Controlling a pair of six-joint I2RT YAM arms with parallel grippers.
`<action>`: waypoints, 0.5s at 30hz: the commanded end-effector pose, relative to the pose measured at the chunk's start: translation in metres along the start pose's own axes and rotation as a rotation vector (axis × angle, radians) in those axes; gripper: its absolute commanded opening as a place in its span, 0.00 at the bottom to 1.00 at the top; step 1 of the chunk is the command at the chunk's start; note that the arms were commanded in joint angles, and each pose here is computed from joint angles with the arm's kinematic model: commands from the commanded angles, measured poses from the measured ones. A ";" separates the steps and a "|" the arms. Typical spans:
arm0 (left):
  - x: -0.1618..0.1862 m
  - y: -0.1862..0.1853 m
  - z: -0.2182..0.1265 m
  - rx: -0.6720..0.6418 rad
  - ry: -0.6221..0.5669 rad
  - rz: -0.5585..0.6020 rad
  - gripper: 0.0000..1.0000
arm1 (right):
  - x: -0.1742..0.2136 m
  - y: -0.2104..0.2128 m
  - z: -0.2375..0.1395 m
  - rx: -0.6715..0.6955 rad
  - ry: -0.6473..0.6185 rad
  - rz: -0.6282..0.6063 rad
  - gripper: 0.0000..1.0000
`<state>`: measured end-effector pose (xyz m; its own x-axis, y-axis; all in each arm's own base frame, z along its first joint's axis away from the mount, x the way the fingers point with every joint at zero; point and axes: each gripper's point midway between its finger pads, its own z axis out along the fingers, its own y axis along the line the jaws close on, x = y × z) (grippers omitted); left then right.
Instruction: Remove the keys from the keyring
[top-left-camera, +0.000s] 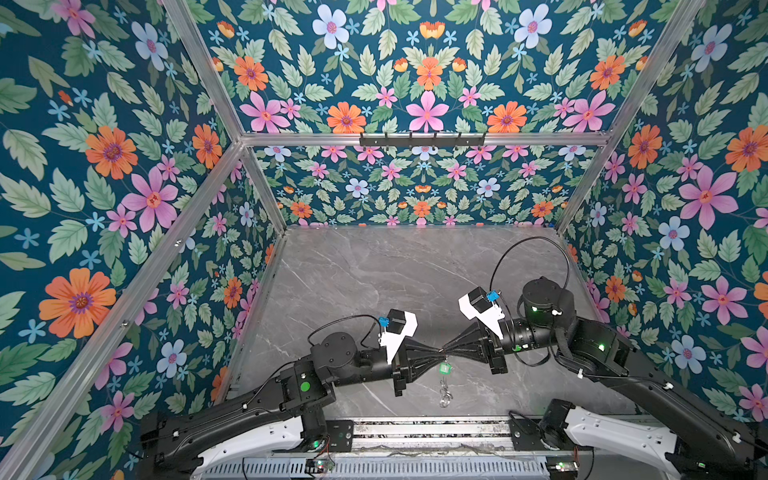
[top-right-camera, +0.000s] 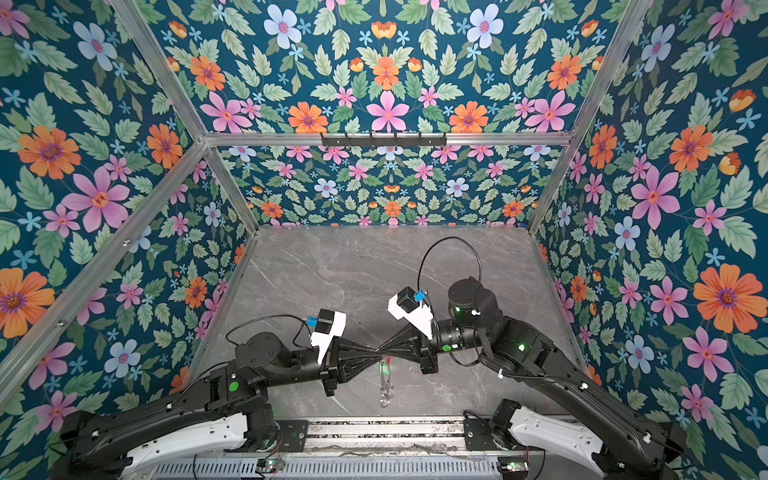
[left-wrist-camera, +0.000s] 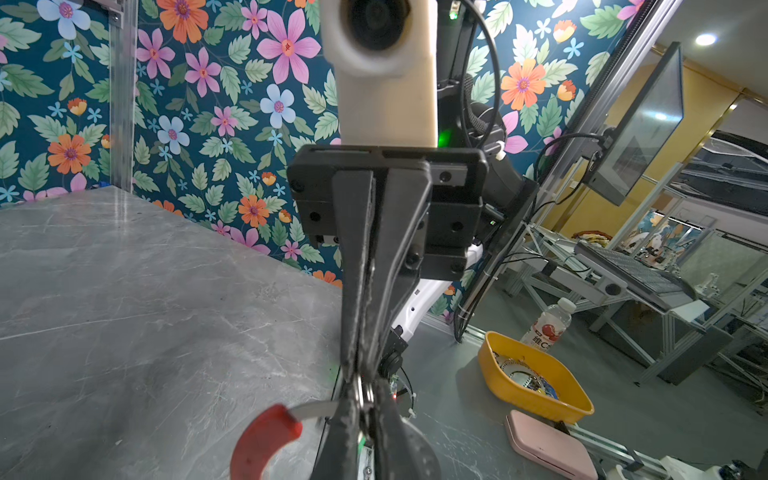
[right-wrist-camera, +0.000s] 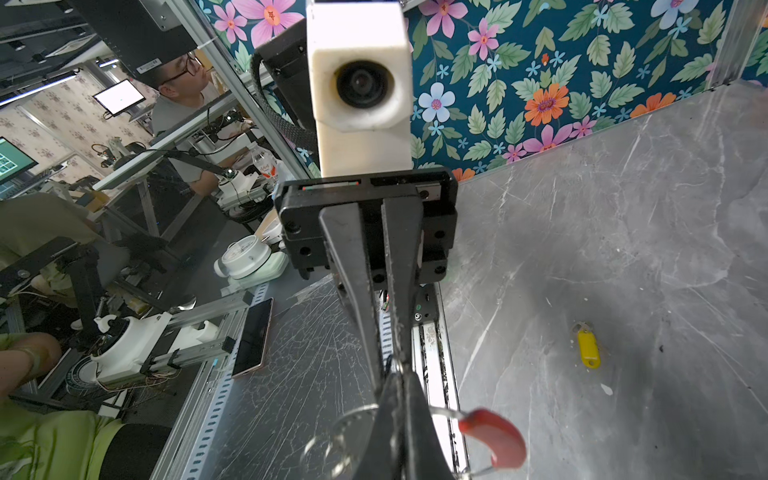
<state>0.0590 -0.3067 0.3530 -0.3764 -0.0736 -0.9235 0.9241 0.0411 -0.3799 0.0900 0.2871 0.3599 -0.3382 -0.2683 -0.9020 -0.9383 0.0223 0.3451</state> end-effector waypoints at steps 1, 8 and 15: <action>-0.018 -0.016 -0.003 0.066 -0.057 0.029 0.00 | -0.003 -0.004 0.000 0.025 -0.009 -0.015 0.00; -0.025 -0.004 -0.001 0.003 -0.100 0.031 0.00 | -0.011 -0.013 -0.002 0.083 -0.057 0.001 0.05; -0.029 0.029 0.000 -0.173 -0.152 0.031 0.00 | -0.018 -0.023 -0.019 0.195 -0.192 0.016 0.47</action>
<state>0.0817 -0.3069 0.3581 -0.3571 -0.1447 -0.9228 0.9138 0.1505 -0.3773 0.1068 0.2745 0.3617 -0.3469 -0.1573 -0.9246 -0.9329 0.1593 0.3229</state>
